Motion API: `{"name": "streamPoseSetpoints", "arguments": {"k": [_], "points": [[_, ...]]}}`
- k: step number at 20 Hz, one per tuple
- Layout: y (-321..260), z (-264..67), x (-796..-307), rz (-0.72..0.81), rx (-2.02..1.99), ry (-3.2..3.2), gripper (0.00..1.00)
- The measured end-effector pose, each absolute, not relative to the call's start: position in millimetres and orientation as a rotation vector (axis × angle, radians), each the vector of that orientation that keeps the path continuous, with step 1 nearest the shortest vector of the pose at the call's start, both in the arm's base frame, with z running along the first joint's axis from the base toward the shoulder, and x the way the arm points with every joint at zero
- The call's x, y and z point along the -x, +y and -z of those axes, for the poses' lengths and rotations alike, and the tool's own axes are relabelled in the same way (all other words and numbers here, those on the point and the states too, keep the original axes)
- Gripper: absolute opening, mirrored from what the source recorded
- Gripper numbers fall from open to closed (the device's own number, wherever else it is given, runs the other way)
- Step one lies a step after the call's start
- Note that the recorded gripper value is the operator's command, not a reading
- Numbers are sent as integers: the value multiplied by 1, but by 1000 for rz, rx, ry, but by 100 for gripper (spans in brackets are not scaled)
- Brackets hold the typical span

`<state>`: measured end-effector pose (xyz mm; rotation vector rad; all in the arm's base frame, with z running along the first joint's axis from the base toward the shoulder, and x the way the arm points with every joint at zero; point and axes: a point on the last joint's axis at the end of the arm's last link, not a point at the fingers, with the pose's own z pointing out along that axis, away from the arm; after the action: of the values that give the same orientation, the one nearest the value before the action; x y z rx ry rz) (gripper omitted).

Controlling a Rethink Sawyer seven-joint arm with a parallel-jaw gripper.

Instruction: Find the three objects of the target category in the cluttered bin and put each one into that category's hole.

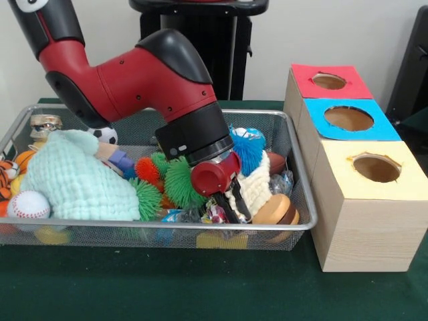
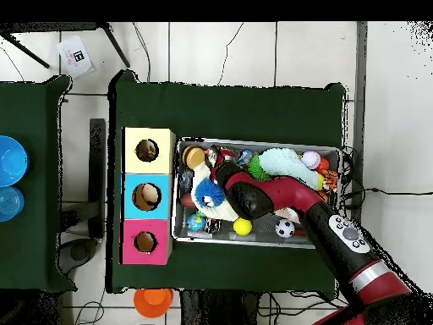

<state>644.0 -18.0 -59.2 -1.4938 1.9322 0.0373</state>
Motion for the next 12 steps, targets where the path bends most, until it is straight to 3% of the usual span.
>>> {"name": "streamPoseSetpoints", "arguments": {"k": [12], "points": [[-51, 53, -640, 21, 1492, 1959, 100]]}}
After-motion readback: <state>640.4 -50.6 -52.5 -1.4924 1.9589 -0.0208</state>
